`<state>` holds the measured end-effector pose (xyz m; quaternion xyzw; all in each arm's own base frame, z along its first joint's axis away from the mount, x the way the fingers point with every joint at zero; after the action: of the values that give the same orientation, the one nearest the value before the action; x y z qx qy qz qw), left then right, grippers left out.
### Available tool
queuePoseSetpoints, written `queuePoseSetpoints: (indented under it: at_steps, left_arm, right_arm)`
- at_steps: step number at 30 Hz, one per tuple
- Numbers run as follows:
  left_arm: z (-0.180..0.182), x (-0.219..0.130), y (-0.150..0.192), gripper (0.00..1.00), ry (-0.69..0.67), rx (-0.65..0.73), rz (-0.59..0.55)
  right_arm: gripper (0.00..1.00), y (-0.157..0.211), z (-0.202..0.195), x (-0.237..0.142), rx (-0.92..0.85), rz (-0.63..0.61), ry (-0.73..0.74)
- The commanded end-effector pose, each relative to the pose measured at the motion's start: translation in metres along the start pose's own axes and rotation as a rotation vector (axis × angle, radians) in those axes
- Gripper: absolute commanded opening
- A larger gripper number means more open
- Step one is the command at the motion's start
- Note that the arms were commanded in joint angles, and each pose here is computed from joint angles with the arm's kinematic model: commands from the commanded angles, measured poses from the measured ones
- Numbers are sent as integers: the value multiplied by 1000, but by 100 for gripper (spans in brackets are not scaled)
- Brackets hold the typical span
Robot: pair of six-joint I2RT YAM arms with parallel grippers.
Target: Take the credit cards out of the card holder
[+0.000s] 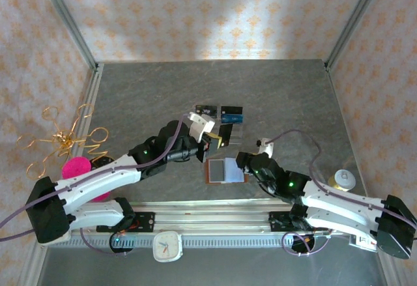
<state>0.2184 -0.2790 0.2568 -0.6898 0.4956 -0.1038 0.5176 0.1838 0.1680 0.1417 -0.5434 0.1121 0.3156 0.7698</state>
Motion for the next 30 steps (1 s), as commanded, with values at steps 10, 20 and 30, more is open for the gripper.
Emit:
queuePoseSetpoints:
  at_steps: [10, 20, 30]
  left_arm:
    - [2, 29, -84, 0, 24, 482, 68]
    - [41, 87, -95, 0, -59, 757, 464]
    - [80, 107, -93, 0, -125, 849, 615]
  right_arm:
    - [58, -2, -30, -6, -85, -57, 168]
    - [63, -4, -27, -10, -103, -50, 101]
    - [61, -29, -53, 4, -37, -22, 174]
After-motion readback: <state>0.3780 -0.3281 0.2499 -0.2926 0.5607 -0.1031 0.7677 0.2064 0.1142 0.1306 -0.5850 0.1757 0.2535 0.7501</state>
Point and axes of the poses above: each hand's point on the last joint's axis, 136 mm out from that joint toward the fingers, its own x axis out along the fingers, its own z axis along the line the jaws close on, y = z × x, the point moved 4 cm from there along -x, back along the fingers, and after that the axes turned 8 degrees about -x, right-handed, at the moved point
